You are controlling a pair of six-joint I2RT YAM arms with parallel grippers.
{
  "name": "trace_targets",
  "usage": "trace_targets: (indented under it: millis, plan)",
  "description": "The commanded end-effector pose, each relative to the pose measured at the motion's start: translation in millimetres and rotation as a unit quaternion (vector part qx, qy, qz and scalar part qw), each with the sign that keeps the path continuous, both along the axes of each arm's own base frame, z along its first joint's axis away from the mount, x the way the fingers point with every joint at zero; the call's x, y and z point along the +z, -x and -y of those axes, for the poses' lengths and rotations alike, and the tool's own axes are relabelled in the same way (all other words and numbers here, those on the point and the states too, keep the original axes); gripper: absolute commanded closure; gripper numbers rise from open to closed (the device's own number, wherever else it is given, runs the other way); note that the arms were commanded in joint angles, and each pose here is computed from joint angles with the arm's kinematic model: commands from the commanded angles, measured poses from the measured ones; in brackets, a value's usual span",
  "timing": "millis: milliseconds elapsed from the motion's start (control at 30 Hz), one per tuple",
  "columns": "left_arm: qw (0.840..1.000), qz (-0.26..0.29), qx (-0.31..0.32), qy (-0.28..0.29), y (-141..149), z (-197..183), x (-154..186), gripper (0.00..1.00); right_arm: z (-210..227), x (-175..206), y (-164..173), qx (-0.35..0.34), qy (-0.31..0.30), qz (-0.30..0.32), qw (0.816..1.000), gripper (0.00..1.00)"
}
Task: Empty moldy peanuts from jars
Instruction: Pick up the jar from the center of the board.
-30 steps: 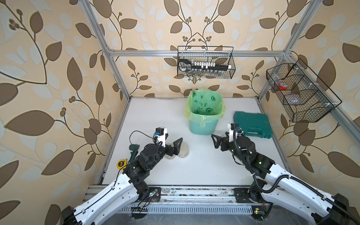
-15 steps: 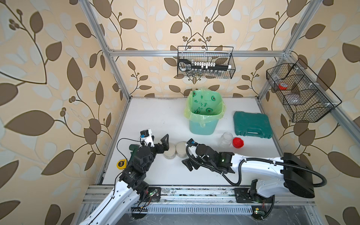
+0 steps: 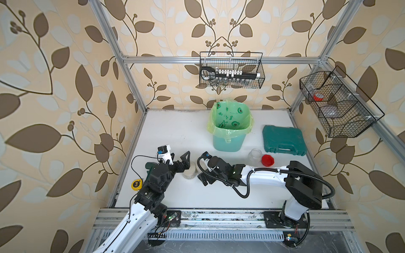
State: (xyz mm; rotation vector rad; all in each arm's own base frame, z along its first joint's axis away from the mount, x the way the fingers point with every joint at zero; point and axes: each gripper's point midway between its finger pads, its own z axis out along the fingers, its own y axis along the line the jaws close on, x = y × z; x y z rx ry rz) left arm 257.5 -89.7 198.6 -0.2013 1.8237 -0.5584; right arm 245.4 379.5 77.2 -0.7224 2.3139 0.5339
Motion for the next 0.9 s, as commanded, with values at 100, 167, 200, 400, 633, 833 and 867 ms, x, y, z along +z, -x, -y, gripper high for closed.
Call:
trace_targets:
  millis: [100,167,200,400,633,833,867]
  plan:
    - [1.0,0.012,-0.004,0.01,-0.3,0.6,8.7,0.01,-6.6,8.7,-20.9,-0.026,-0.022,-0.001,0.999,0.01]
    - [1.0,0.012,-0.005,0.011,-0.4,1.0,8.6,0.01,-9.9,7.1,-26.4,-0.029,-0.015,0.001,0.999,0.01]
    - [1.0,0.011,-0.005,0.011,-0.4,1.2,8.2,0.01,-11.6,5.8,-28.5,-0.031,-0.012,0.001,0.999,0.01]
    - [1.0,0.012,-0.007,0.011,-0.4,1.6,9.3,0.01,-20.2,-4.8,-40.9,-0.045,0.008,0.002,0.999,0.01]
    - [1.0,0.013,-0.009,0.011,-0.2,2.4,9.7,0.01,2.1,-19.6,-58.1,-0.111,0.02,-0.017,0.993,0.01]
    - [1.0,0.012,-0.014,0.01,-0.4,4.3,9.2,0.01,32.2,-23.1,-55.0,-0.142,0.015,-0.022,0.99,0.03]
    - [1.0,0.011,-0.014,0.009,-0.8,4.2,8.5,0.01,34.9,-21.2,-52.9,-0.143,0.013,-0.021,0.989,0.03]
